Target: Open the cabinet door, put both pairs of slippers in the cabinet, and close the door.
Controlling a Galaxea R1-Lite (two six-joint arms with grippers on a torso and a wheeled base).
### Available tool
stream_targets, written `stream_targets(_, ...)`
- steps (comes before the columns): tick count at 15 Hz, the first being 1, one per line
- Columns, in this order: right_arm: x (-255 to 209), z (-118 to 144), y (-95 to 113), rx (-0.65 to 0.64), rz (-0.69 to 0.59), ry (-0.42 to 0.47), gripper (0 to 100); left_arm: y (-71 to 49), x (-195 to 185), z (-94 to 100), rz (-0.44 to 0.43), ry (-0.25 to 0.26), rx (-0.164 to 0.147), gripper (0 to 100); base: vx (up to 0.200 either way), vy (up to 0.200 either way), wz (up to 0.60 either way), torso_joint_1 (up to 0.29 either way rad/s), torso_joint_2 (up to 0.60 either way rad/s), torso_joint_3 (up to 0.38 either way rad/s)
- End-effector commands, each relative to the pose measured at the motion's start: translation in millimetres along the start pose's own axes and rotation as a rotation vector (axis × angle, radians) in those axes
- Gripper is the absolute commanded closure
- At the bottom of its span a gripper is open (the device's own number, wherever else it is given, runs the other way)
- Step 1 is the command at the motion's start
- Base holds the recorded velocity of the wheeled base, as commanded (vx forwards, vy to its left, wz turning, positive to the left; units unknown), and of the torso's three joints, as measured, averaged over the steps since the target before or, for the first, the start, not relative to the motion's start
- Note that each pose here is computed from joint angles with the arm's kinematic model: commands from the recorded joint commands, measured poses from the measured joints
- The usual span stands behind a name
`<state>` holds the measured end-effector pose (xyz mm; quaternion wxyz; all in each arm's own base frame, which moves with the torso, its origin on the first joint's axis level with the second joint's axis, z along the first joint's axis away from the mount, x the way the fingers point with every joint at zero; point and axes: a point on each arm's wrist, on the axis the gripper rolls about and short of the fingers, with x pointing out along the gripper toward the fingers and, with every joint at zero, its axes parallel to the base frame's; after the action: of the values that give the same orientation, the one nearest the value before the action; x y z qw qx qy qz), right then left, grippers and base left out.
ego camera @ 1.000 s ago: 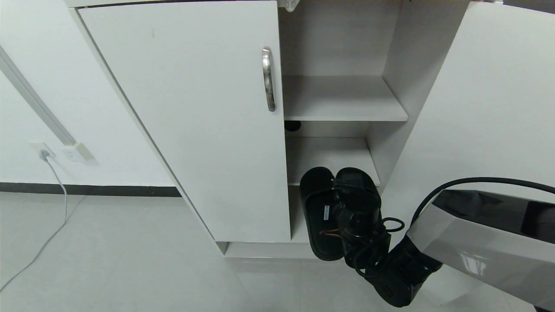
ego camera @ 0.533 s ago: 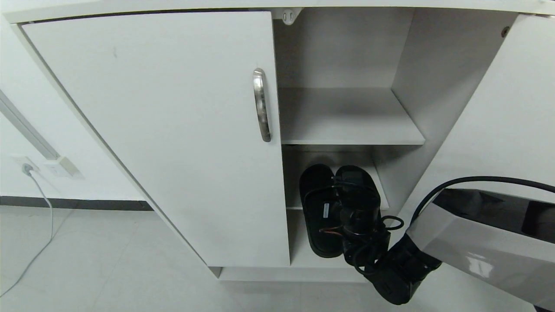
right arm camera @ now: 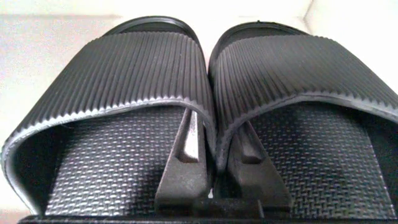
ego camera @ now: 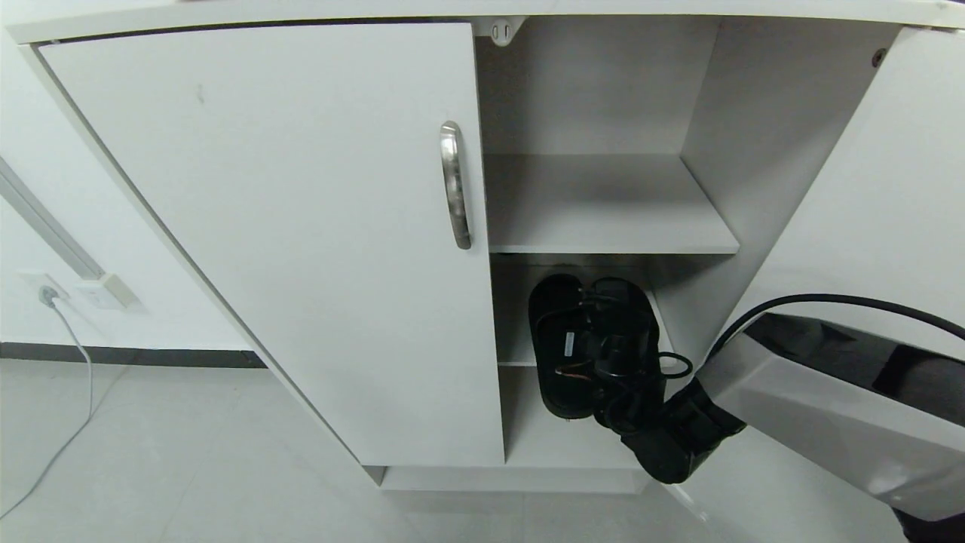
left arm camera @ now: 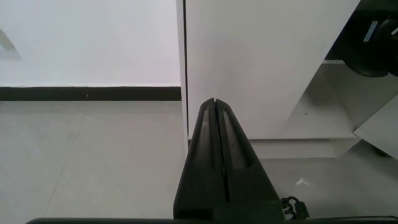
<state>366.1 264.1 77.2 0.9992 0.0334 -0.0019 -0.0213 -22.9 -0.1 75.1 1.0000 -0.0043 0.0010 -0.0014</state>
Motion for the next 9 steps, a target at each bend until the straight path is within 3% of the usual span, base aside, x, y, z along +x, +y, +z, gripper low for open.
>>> stream_targets(1,19,-5,0,0.014,-0.024,-0.017,100,0.0,0,0.0,0.000,0.001,-0.001,100,0.000,0.000,0.00,0.000,0.00,0.000)
stream_targets(9,52,7,12,0.020,-0.030,-0.007,100,0.0,0,0.0,0.000,0.001,-0.001,100,0.000,0.000,0.00,0.000,0.00,0.000)
